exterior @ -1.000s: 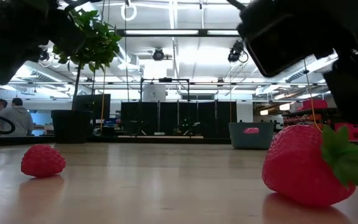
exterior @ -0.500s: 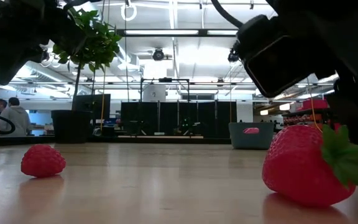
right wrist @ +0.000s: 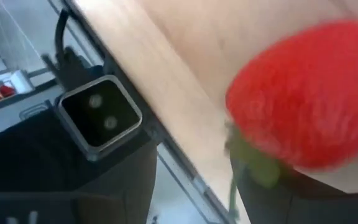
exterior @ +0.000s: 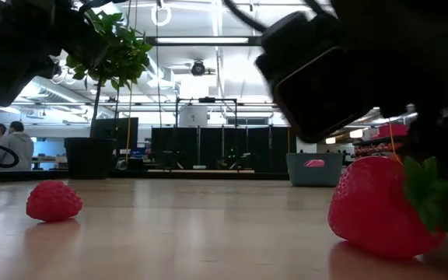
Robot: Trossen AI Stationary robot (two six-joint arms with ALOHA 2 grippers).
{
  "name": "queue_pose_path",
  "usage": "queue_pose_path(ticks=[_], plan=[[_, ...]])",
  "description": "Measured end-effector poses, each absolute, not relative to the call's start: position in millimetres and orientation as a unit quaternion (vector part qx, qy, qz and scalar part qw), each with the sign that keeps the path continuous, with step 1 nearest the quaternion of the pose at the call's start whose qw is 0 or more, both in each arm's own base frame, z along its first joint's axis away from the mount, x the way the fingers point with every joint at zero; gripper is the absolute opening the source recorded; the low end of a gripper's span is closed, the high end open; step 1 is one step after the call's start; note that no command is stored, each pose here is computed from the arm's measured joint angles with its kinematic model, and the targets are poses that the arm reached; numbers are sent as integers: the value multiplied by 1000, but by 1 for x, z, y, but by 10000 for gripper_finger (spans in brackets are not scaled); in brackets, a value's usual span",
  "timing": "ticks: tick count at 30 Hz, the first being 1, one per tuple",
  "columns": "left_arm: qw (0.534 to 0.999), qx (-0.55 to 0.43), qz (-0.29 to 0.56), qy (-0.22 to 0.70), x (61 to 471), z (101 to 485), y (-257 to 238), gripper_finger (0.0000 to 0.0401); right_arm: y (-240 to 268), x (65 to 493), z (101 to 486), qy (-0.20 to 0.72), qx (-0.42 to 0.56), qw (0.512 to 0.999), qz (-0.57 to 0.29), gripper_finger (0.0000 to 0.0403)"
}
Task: Pick and placing Produce into tupperware
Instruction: Put the strawberry into the bin
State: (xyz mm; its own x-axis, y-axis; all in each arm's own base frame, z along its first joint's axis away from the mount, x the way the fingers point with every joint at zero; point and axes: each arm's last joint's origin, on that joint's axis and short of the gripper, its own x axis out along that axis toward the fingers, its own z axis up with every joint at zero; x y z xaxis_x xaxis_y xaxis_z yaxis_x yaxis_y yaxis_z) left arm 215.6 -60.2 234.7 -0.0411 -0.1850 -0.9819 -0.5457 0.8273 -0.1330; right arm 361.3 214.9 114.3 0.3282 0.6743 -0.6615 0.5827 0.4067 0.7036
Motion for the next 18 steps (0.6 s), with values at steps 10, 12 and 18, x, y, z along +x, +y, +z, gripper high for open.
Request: queue_pose_path(ticks=[10, 12, 18], plan=[[644, -256, 137, 707, 216, 235, -60, 117, 202, 362, 118, 601, 510, 615, 11, 213], [646, -256, 136, 706, 216, 235, -60, 116, 198, 360, 120, 608, 501, 615, 1, 213], [647, -256, 136, 705, 217, 235, -60, 108, 195, 360, 122, 610, 492, 621, 2, 213]])
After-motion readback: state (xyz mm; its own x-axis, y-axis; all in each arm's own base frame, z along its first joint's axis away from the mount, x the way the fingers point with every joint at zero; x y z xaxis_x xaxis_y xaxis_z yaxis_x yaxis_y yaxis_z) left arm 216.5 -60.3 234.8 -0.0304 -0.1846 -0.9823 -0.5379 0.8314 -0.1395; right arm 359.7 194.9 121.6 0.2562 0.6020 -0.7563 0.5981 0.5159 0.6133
